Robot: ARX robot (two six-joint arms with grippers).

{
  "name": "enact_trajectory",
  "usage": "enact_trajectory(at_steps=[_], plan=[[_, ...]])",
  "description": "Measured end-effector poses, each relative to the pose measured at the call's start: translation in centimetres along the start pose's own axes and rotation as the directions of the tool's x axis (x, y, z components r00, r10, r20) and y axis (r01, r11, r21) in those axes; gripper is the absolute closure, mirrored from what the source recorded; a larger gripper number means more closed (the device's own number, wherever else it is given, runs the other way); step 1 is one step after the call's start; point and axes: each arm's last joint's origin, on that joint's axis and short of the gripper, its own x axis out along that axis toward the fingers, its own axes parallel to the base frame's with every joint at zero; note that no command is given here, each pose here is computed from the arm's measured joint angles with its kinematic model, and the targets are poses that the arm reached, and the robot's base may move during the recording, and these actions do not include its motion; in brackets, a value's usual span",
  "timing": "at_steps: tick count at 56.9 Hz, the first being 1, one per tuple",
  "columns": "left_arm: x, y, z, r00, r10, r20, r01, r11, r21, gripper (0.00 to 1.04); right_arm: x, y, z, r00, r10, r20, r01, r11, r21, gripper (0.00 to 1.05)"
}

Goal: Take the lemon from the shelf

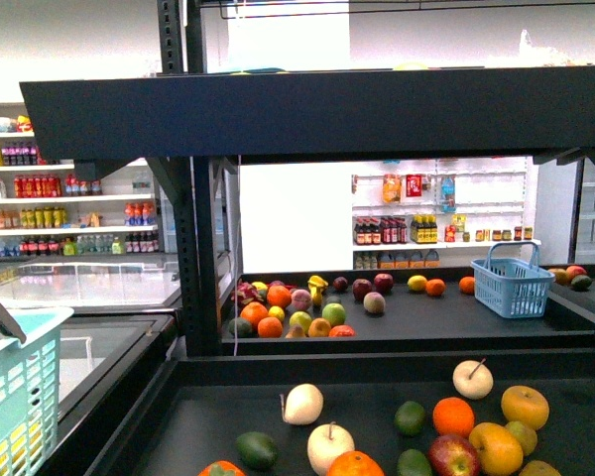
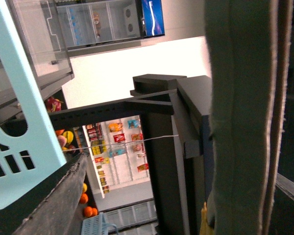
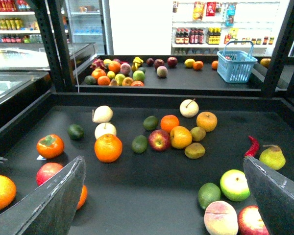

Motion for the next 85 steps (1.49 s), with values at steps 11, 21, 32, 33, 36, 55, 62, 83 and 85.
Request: enact_trajectory(at_steps=[11, 21, 32, 33, 36, 55, 62, 83, 85], plan=[[-1.1, -1.3, 0.7, 1.000, 0.005, 0.000, -0.005, 0.999, 0.048, 0.08, 0.0, 0.0, 0.0, 1.000, 0.000, 0.000, 0.000, 1.000, 0.000, 0.08], [-1.9, -2.4, 0.6, 1.000, 0.015, -0.003, -0.015, 0.999, 0.049, 0.08, 0.0, 0.0, 0.0, 1.000, 0.000, 0.000, 0.000, 1.000, 0.000, 0.08], [-3.8, -4.5, 0.6, 0.994, 0.103, 0.021, -0.104, 0.994, 0.038, 0.08, 0.0, 0.0, 0.0, 1.000, 0.000, 0.000, 0.000, 1.000, 0.000, 0.08], [-4.0, -4.8, 0.6, 0.993, 0.115, 0.021, -0.116, 0.993, 0.038, 0.08, 0.0, 0.0, 0.0, 1.000, 0.000, 0.000, 0.000, 1.000, 0.000, 0.08], [-4.7, -5.6, 0.6, 0.988, 0.153, 0.025, -0.154, 0.987, 0.050, 0.08, 0.0, 0.0, 0.0, 1.000, 0.000, 0.000, 0.000, 1.000, 0.000, 0.08], [-10.3, -14.2, -1.9, 0.945, 0.324, 0.049, -0.314, 0.853, 0.417, 0.08, 0.0, 0.0, 0.0, 1.000, 0.000, 0.000, 0.000, 1.000, 0.000, 0.08], [-14.6, -17.6, -4.7, 0.945, 0.324, 0.042, -0.274, 0.713, 0.646, 0.08, 0.0, 0.0, 0.0, 1.000, 0.000, 0.000, 0.000, 1.000, 0.000, 0.08], [-25.5, -15.5, -7.4, 0.939, 0.303, -0.159, 0.094, 0.217, 0.972, 0.72, 0.0, 0.0, 0.0, 1.000, 0.000, 0.001, 0.000, 1.000, 0.000, 0.08], [-25.7, -15.1, -7.5, 0.940, 0.303, -0.160, 0.097, 0.211, 0.973, 0.79, 0.0, 0.0, 0.0, 1.000, 0.000, 0.001, 0.000, 1.000, 0.000, 0.08]])
